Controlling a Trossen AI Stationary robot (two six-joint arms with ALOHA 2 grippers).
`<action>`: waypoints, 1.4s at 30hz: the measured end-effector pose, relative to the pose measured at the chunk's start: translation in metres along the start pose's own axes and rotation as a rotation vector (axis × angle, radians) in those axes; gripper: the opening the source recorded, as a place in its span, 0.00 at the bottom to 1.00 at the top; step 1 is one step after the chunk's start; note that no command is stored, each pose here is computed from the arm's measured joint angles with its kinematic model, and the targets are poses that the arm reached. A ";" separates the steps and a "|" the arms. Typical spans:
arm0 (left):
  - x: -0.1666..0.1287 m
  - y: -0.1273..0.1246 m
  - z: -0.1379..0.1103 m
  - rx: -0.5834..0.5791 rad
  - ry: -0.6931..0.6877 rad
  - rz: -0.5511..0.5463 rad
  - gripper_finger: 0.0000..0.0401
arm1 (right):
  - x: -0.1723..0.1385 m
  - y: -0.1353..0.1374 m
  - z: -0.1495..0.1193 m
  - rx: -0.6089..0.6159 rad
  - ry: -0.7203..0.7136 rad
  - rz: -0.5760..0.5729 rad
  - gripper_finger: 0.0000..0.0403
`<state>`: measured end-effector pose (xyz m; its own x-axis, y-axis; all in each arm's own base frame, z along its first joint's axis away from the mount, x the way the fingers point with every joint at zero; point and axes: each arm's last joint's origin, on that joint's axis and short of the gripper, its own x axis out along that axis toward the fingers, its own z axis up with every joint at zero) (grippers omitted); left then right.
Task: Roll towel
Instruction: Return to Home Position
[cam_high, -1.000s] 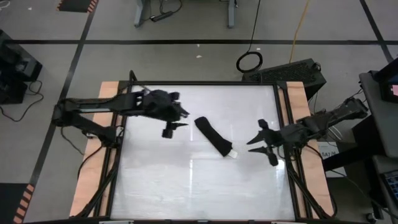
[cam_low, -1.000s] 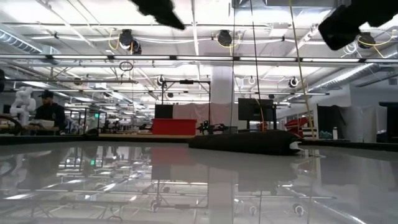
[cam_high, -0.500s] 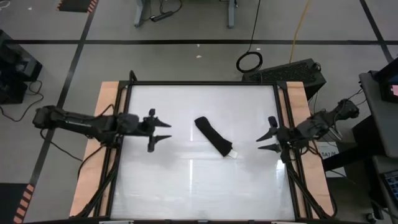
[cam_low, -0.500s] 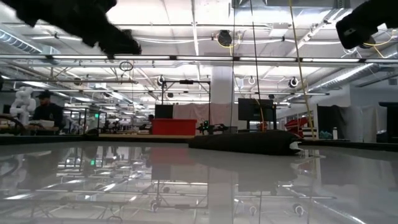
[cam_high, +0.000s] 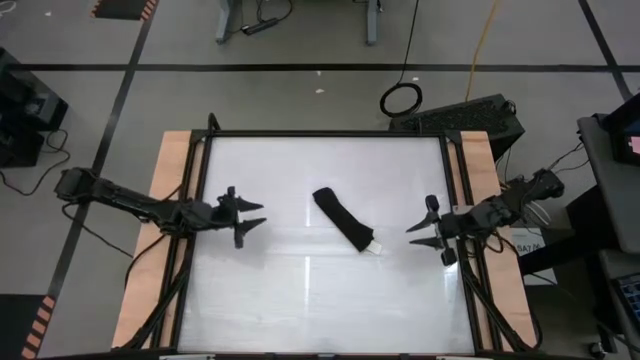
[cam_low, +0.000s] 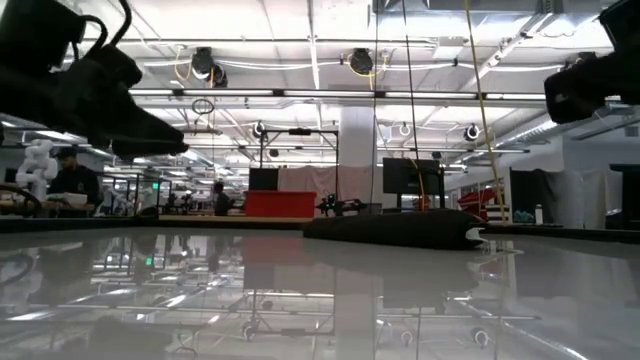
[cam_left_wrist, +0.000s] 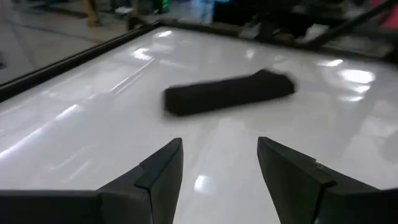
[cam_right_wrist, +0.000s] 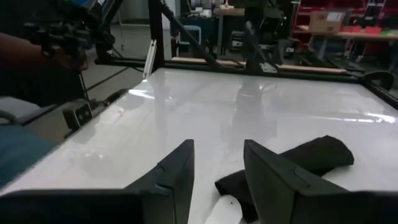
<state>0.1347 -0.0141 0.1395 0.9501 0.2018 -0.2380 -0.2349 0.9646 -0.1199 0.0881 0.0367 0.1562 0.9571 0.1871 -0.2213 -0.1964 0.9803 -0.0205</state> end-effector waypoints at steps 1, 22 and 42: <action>0.000 0.001 -0.002 0.003 0.018 0.026 0.53 | 0.001 0.000 -0.005 -0.013 -0.001 0.000 0.32; -0.001 0.001 -0.006 0.007 0.037 0.088 0.53 | 0.000 0.000 -0.005 -0.042 -0.036 0.017 0.32; -0.001 0.001 -0.006 0.007 0.039 0.078 0.53 | 0.000 0.000 -0.005 -0.012 -0.034 0.019 0.32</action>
<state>0.1320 -0.0144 0.1336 0.9202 0.2694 -0.2840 -0.3060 0.9475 -0.0929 0.0868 0.0366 0.1517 0.9598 0.2083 -0.1880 -0.2174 0.9757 -0.0285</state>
